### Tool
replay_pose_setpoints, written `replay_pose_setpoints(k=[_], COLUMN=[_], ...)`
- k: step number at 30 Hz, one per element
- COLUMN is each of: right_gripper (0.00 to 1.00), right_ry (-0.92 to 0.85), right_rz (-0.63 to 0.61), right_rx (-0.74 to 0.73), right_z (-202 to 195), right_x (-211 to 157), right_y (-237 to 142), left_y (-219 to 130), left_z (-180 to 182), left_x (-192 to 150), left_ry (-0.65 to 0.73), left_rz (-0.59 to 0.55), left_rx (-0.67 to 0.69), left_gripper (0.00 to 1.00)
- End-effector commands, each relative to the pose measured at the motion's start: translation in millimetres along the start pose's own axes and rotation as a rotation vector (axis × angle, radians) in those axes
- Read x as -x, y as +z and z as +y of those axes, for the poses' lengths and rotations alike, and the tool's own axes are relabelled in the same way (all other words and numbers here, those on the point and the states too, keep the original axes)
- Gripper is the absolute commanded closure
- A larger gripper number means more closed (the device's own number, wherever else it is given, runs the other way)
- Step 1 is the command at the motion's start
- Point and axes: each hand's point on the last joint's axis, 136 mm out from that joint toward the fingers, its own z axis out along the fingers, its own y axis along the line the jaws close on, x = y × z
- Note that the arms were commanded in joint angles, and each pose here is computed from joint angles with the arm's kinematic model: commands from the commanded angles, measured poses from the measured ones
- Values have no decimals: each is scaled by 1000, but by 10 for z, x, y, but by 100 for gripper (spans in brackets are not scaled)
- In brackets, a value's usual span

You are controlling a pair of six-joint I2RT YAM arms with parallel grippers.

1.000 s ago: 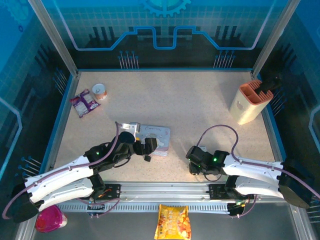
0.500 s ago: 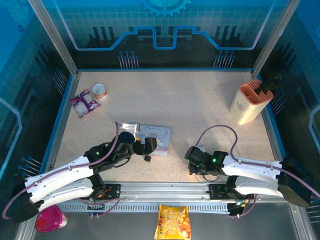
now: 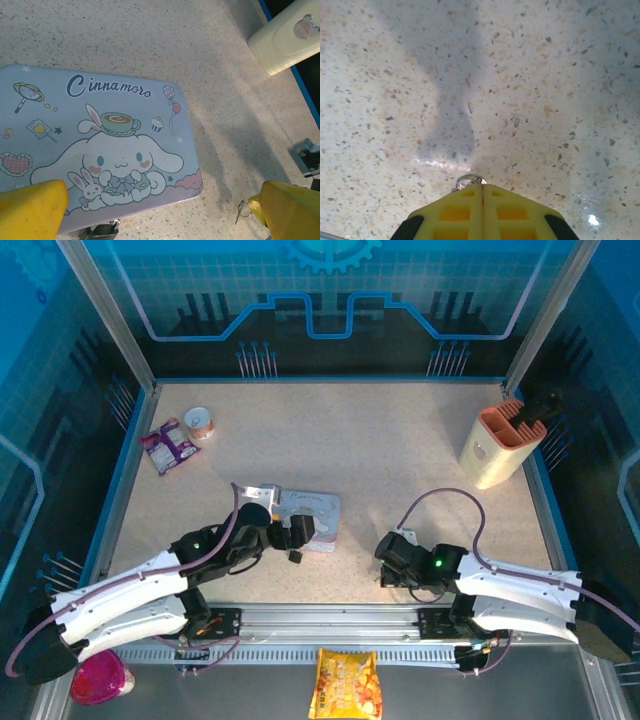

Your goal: Unlock a padlock with a key

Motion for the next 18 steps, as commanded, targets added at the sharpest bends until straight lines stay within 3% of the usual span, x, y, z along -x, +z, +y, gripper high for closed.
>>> replay_pose_setpoints(k=[1,10,14,18], right_gripper=[100,99,83,75], right_ry=[14,8,-5,-6], right_rz=[-35,-21,12,17], right_rx=[-24,-47,-76,-79], right_z=[-101,-136,-159,-154], right_x=[9,-12,-61,-61], right_y=[-13,13,45,48], left_y=[2,60,53,47], left_z=[-146,-234,-226,-227], left_x=[63,29,44,46], left_ry=[5,15,17,18], left_rz=[-7,27,21,20], left_rx=[-43,-66,-61,-60], left_gripper=[1,1,1,1])
